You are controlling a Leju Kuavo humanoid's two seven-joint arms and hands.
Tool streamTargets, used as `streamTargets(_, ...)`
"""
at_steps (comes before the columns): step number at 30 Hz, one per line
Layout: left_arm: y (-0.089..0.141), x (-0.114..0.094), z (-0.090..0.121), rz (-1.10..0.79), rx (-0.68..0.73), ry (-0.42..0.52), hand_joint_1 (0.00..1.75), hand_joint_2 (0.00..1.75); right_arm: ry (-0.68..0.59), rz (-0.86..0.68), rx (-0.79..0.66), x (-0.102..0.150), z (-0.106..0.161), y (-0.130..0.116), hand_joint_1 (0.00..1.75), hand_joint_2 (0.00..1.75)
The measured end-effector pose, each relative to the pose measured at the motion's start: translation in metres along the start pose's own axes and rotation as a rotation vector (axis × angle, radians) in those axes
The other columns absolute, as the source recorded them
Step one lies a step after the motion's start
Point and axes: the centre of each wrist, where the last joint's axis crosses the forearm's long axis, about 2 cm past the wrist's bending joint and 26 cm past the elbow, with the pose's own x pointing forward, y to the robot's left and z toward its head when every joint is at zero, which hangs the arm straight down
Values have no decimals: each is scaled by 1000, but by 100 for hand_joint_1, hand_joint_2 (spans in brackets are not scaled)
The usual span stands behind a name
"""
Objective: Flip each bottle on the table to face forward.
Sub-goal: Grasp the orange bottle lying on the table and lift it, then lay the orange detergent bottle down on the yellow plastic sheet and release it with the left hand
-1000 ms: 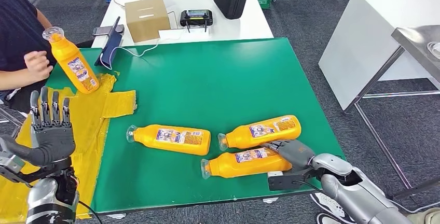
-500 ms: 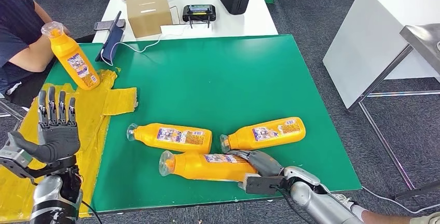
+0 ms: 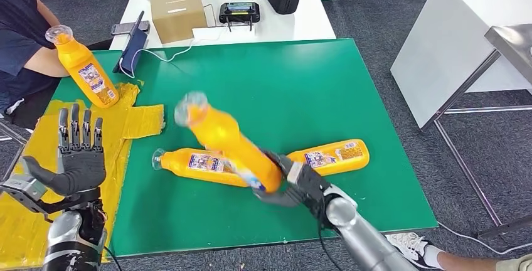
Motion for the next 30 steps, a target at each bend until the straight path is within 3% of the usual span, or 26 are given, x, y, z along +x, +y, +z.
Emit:
streamTargets(4, -15, 1, -5, 58, -47, 16, 0, 175, -136, -49, -54, 48, -48, -13, 175, 175)
streamTargets(10, -52, 1, -18, 135, -149, 46, 0, 175, -187, 59, -135, 103, -104, -29, 175, 175)
streamTargets(14, -67, 1, -23, 161, -184, 40, 0, 175, -201, 92, -131, 126, -128, -31, 175, 175)
streamTargets(23, -80, 3, -31, 198, -232, 29, 0, 175, -82, 219, -80, 138, -158, -27, 175, 175)
streamTargets(30, -86, 5, -38, 220, -249, 17, 0, 175, 106, 334, 119, 110, -172, 6, 175, 175)
